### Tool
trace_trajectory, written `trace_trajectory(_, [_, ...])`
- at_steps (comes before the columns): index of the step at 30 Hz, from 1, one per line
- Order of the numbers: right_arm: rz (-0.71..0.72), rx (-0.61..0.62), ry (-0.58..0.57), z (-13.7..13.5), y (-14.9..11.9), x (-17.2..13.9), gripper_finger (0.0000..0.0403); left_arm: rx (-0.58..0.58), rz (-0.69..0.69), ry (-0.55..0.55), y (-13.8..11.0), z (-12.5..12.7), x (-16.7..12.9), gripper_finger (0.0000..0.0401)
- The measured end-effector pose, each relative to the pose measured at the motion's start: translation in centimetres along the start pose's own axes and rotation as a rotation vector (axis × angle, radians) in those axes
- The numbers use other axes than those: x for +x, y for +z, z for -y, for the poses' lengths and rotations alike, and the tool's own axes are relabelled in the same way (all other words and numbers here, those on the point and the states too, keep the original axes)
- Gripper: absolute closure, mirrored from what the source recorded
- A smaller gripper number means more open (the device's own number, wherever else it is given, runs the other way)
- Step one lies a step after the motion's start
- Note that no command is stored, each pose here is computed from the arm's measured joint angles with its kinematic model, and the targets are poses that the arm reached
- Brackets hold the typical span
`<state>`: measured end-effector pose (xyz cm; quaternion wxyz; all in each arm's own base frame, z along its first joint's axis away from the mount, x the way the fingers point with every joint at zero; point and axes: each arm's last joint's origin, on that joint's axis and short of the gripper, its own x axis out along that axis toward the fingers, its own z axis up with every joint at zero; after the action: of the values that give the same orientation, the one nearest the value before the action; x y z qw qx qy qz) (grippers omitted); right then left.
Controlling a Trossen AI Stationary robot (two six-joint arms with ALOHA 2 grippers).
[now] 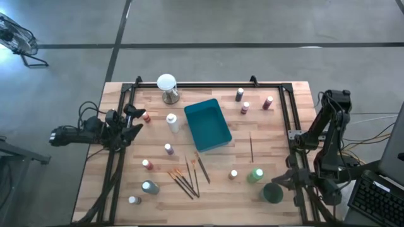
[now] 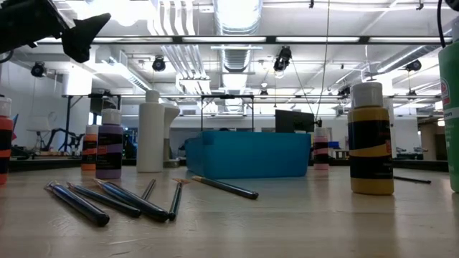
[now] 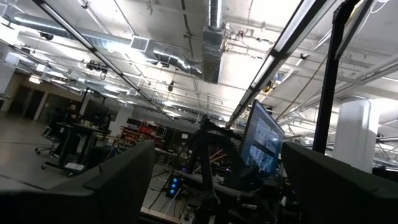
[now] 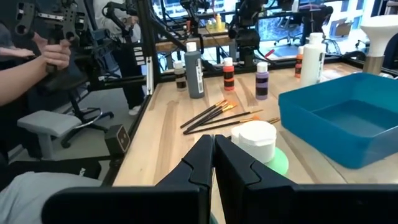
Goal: Pick & Place Paint Supplies
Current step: Put the silver paintbrush into the green cup
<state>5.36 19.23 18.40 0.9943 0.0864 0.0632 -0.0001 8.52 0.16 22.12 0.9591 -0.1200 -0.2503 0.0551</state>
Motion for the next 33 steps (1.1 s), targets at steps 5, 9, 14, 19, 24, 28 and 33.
trace_trajectory(5, [-0.061, -0.002, 0.002, -0.1, -0.3, 1.2, 0.0395, 0.001, -0.001, -0.002, 0.0, 0.0, 0.0, 0.0046])
trace_trajectory(9, [-0.079, -0.016, 0.008, -0.1, -0.2, 1.6, 0.0395, 0.001, 0.0, -0.002, 0.0, 0.0, 0.0, 0.0046])
trace_trajectory(14, [-0.085, 0.014, 0.023, -0.4, -0.1, 1.6, 0.0395, 0.001, -0.001, -0.002, 0.0, 0.0, 0.0, 0.0046])
trace_trajectory(19, [-0.118, 0.005, 0.038, -0.3, -0.1, 2.0, 0.0395, 0.003, -0.001, -0.002, 0.0, 0.0, 0.0, 0.0046])
trace_trajectory(24, [-0.161, -0.008, 0.05, -0.2, -0.1, 2.7, 0.0395, 0.004, -0.002, -0.002, 0.0, 0.0, 0.0, 0.0046])
trace_trajectory(28, [-0.182, -0.007, 0.06, -0.2, -0.1, 2.9, 0.0395, 0.003, -0.003, -0.002, 0.0, 0.0, 0.0, 0.0046])
trace_trajectory(33, [-0.191, 0.001, 0.073, -0.3, -0.1, 2.9, 0.0395, 0.003, -0.003, -0.001, 0.0, 0.0, 0.0, 0.0046])
